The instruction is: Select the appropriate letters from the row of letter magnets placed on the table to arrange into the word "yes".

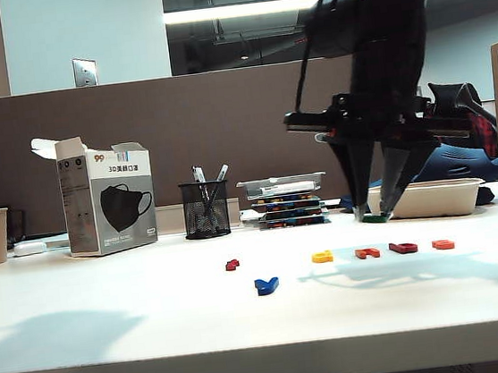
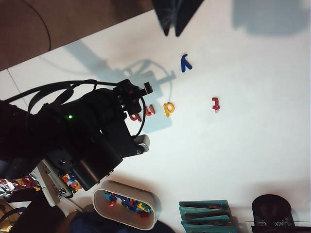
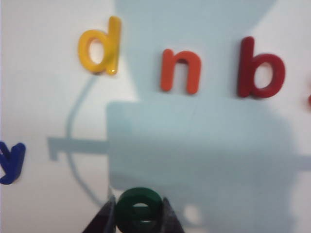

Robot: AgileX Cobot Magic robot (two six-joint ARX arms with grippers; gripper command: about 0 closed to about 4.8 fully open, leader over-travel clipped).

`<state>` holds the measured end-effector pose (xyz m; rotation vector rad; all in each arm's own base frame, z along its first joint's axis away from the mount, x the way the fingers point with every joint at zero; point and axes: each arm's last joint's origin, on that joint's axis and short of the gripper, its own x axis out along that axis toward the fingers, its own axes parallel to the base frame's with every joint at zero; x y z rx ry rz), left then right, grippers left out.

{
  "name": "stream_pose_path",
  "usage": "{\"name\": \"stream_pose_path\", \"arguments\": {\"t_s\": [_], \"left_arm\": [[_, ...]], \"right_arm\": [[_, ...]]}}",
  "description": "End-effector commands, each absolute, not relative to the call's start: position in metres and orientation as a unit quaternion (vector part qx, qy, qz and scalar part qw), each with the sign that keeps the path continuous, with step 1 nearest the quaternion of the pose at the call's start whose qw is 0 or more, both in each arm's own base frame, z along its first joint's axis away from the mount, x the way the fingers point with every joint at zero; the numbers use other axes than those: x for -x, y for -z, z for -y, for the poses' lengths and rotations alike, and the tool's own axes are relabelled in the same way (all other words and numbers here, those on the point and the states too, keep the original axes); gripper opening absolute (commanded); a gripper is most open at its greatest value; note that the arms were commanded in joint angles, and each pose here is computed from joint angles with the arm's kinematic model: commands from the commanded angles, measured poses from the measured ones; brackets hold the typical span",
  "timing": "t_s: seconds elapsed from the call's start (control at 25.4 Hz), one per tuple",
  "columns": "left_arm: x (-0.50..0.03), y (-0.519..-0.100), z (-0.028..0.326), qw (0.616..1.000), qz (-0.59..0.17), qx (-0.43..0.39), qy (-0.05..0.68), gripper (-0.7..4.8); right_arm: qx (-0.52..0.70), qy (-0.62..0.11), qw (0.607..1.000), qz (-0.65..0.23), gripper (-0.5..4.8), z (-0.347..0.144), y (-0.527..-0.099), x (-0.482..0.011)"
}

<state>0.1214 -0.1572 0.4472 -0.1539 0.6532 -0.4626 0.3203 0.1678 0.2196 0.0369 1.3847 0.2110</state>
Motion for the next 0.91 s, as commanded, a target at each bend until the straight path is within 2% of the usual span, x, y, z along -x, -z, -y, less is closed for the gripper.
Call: {"name": "stream_pose_path", "arguments": {"t_s": [0.04,0.63,0.91], "left_arm": [[-0.121,-0.449,0.157,0.919,-0.313,0.079,0.227,-0.05],[-0.121,-0.449,0.157,0.919,-0.313,0.079,0.227,-0.05],[-0.121,-0.449,0.157,0.919,-0.313,0.079,0.227,-0.05]], "right_arm": [[-0.027,-0.091,0.771,-0.630,0.85,-0.176,-0.223,-0.317],[-0.021,-0.054,0.791,-0.609,0.85,-0.208,-0.222,-0.301],[-0.004,-0.055,0.779,-0.624,0.85,-0.220,-0.201,-0.301]]}}
